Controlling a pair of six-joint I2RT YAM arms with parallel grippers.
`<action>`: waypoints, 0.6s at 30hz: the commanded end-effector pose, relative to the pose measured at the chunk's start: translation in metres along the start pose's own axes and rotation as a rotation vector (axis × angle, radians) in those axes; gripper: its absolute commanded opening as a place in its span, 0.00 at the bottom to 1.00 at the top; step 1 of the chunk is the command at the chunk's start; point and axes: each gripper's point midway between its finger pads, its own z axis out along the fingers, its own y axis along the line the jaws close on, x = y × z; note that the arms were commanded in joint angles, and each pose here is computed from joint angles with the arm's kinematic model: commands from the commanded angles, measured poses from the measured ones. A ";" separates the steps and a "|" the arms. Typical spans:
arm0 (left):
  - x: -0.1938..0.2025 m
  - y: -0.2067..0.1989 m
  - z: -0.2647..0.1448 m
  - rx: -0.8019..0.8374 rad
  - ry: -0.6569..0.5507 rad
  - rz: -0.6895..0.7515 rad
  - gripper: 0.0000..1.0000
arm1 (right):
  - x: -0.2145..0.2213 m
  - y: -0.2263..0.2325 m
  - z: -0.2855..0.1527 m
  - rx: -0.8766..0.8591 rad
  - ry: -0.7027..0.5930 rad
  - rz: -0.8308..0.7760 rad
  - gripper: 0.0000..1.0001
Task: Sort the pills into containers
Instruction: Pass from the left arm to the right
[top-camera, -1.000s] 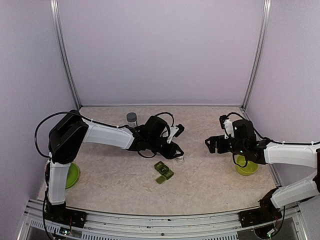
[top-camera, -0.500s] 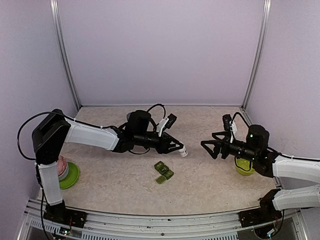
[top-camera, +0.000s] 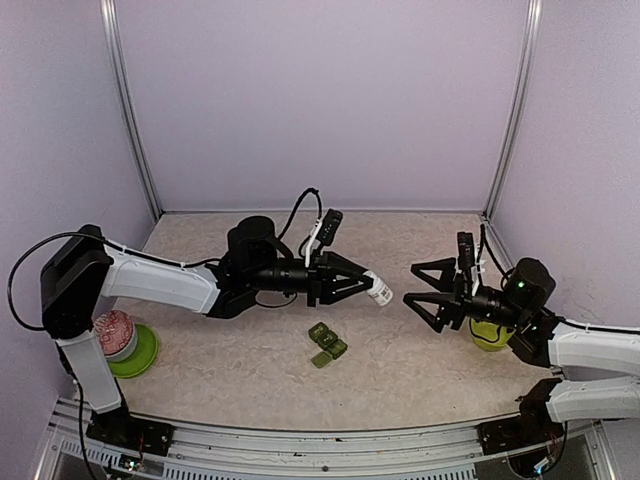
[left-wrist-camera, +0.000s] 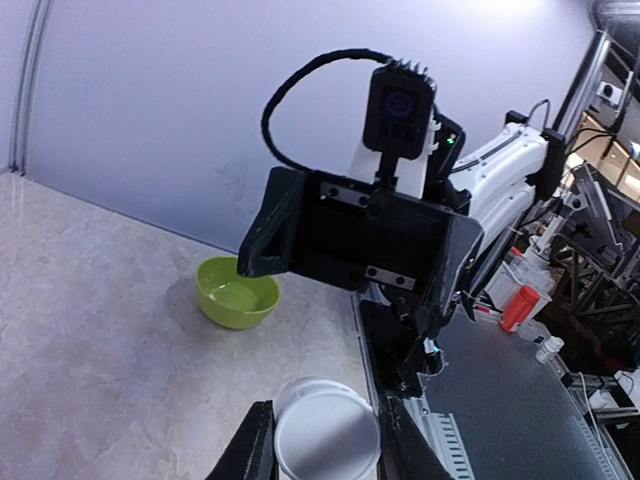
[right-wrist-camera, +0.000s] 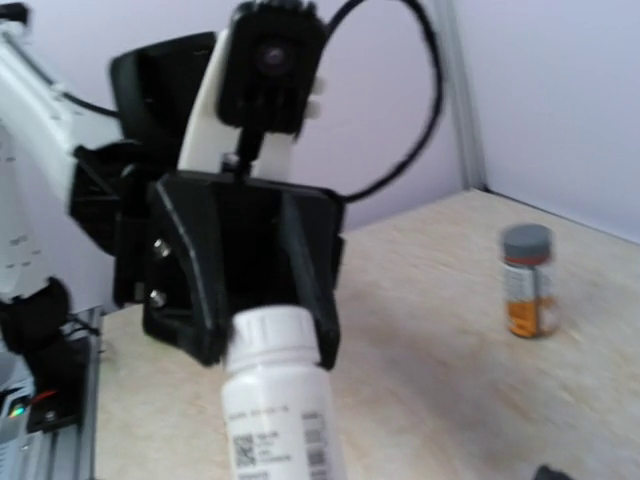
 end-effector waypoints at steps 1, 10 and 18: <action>-0.037 -0.041 -0.009 0.134 -0.128 0.055 0.10 | -0.018 0.024 0.007 -0.072 -0.055 -0.075 0.90; -0.041 -0.066 -0.011 0.216 -0.196 0.061 0.10 | -0.034 0.042 0.021 -0.066 -0.122 -0.127 0.86; -0.036 -0.070 -0.011 0.228 -0.225 0.059 0.09 | -0.039 0.046 0.035 -0.072 -0.130 -0.137 0.81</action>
